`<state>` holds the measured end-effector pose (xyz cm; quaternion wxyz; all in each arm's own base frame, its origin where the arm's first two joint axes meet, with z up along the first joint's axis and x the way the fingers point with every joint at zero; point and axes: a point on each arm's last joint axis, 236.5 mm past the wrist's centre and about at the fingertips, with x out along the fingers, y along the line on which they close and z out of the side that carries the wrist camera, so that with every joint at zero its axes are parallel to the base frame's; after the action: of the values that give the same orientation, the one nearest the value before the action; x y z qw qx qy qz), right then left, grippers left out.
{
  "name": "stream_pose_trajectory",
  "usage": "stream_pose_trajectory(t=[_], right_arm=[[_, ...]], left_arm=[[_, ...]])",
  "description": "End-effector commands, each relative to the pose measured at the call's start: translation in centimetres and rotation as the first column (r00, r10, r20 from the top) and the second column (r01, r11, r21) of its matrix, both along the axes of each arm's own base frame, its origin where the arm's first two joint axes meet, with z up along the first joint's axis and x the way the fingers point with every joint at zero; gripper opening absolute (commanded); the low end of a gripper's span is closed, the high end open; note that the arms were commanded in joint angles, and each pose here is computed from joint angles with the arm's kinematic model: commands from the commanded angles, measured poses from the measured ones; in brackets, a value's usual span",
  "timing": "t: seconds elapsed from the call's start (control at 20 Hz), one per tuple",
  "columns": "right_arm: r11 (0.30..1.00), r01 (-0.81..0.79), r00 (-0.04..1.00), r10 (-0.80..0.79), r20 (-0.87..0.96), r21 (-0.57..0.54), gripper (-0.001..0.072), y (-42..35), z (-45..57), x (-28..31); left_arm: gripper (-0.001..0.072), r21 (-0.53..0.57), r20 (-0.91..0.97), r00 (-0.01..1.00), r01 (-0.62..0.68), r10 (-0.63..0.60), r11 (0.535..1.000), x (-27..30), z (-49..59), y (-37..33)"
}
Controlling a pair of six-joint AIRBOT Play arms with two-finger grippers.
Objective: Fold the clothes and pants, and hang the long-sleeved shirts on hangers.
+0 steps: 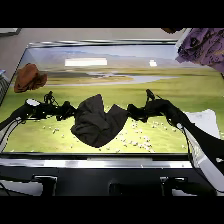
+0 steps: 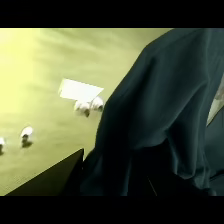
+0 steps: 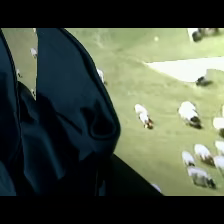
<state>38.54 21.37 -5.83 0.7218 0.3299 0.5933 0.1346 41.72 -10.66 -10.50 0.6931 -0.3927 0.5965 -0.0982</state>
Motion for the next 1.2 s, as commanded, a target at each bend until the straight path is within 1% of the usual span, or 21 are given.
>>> stream_pose_trajectory(t=[0.0,0.05,0.2,0.35,0.45,0.5,0.55,0.6,0.65,0.75,0.85,0.95,1.0,1.05,1.1,1.15], right_arm=[[1.000,-0.001,1.000,0.000,0.026,0.006,0.0030,0.1,1.1,0.2],[1.000,-0.001,0.999,0.000,0.036,0.008,0.0030,0.1,1.6,0.2],[1.000,0.011,0.994,-0.012,0.108,0.008,0.0030,-0.4,4.0,1.1],[1.000,0.028,0.969,-0.028,0.247,0.002,0.0030,-1.9,9.4,4.3],[0.998,0.050,0.924,-0.057,0.379,0.027,0.0030,-3.0,15.8,7.1],[0.998,0.049,0.894,-0.062,0.443,0.040,0.0030,-3.4,19.4,8.0],[0.998,0.034,0.854,-0.052,0.518,0.045,0.0030,-3.6,23.6,8.6],[0.999,0.012,0.809,-0.035,0.587,0.042,0.0030,-3.6,27.6,8.5],[1.000,0.000,0.750,-0.015,0.661,0.022,0.0030,-3.9,32.0,8.0],[0.999,-0.003,0.623,0.028,0.782,-0.033,0.0030,-4.7,40.0,5.4],[0.993,0.049,0.503,0.067,0.862,-0.105,0.0030,-6.5,46.3,1.5],[0.978,0.130,0.409,0.099,0.907,-0.165,0.0030,-8.9,50.7,-2.9],[0.969,0.170,0.372,0.105,0.922,-0.179,0.0030,-9.9,52.2,-4.9],[0.960,0.216,0.339,0.097,0.936,-0.178,0.0030,-11.1,53.6,-6.9],[0.954,0.252,0.315,0.078,0.946,-0.163,0.0030,-12.0,54.6,-8.4],[0.951,0.278,0.299,0.051,0.953,-0.138,0.0030,-12.7,55.4,-9.6]], left_arm=[[0.0156,0.011,-0.022,1.000,0.012,-0.012,1.000,-0.3,-1.4,-0.2],[0.0016,0.011,-0.021,1.000,0.015,-0.015,1.000,-0.3,-1.4,-0.4],[0.0014,0.012,0.060,0.998,0.020,-0.021,1.000,1.8,1.8,-0.1],[0.0013,0.034,0.270,0.963,-0.005,-0.004,0.999,6.5,10.1,1.6],[0.0013,0.050,0.431,0.902,-0.001,-0.020,0.999,9.0,17.9,2.5],[0.0013,0.068,0.516,0.856,0.005,-0.039,0.998,9.8,22.5,2.8],[0.0013,0.096,0.592,0.804,0.005,-0.062,0.995,10.0,26.9,3.2],[0.0013,0.149,0.667,0.739,-0.004,-0.097,0.989,9.9,31.6,3.7],[0.0013,0.220,0.730,0.668,-0.034,-0.141,0.975,9.2,36.2,4.5],[0.0013,0.332,0.809,0.555,-0.157,-0.195,0.930,6.6,44.1,6.7],[0.0013,0.394,0.856,0.476,-0.343,-0.204,0.853,2.3,50.9,9.7],[0.0014,0.404,0.881,0.436,-0.486,-0.186,0.775,-2.5,54.9,12.0],[0.0014,0.404,0.884,0.435,-0.530,-0.170,0.745,-4.7,55.9,12.9],[0.0015,0.408,0.883,0.442,-0.557,-0.157,0.724,-6.8,56.4,13.4],[0.0015,0.419,0.877,0.454,-0.560,-0.158,0.715,-8.4,56.5,13.4],[0.0015,0.429,0.869,0.468,-0.550,-0.161,0.717,-9.6,56.3,13.1]])
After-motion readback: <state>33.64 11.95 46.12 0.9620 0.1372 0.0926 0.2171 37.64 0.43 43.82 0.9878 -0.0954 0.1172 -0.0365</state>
